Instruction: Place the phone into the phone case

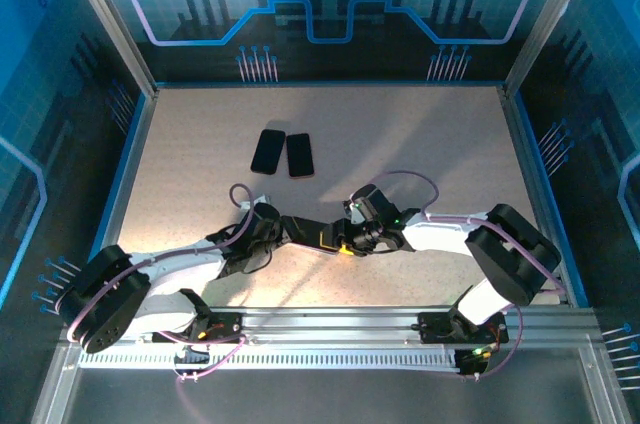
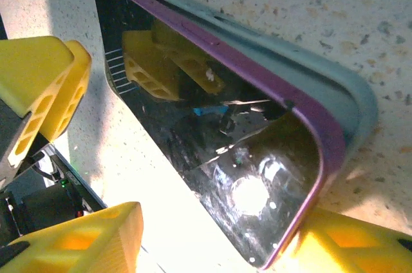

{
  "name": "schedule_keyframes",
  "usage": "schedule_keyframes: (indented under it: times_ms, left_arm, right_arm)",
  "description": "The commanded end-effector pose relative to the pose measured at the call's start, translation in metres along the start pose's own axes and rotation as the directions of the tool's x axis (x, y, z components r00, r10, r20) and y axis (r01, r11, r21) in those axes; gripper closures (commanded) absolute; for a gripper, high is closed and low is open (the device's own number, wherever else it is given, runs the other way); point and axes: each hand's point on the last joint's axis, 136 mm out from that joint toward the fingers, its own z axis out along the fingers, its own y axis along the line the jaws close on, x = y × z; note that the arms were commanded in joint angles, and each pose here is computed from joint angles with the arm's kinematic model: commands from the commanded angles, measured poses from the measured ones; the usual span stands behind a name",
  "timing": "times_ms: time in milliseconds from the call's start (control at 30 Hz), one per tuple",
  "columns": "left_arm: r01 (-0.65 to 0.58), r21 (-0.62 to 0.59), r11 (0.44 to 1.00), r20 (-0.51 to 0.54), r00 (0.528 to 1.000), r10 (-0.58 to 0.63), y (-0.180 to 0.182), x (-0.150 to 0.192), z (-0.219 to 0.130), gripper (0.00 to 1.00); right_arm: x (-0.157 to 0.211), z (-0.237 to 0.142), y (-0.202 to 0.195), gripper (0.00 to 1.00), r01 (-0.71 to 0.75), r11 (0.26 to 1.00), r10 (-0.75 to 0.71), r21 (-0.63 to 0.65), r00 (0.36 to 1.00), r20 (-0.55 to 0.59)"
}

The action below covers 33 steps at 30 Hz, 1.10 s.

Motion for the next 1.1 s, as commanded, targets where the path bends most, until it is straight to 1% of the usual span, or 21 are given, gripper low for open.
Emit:
schedule_keyframes:
  times_ms: [0,233,567,833,1067]
  left_arm:
    - [-0.008,-0.022,1.000,0.017,1.000,0.008,0.009,-0.003,-0.003,0.68]
    - [0.000,-0.055,0.998,0.028,1.000,0.001,0.018,-0.005,-0.001,0.69]
    - [-0.003,-0.090,0.996,0.009,1.000,0.004,0.028,0.000,0.007,0.69]
    - [0.007,-0.080,0.997,-0.011,1.000,-0.008,0.028,0.005,0.015,0.70]
    - [0.019,-0.053,0.998,-0.008,1.000,-0.019,0.024,0.006,0.012,0.70]
  right_arm:
    - [0.004,-0.006,0.005,0.41,0.028,0.999,-0.028,0.026,1.000,-0.007]
    - [0.003,-0.006,0.006,0.41,0.034,0.999,-0.034,0.028,0.999,-0.001]
    - [0.004,-0.002,0.008,0.41,0.031,0.999,-0.031,0.017,0.999,-0.008]
    - [0.003,-0.001,0.014,0.40,0.037,0.999,-0.037,-0.002,0.999,0.000]
    - [0.003,0.002,0.022,0.41,0.051,0.998,-0.051,-0.046,0.999,0.003]
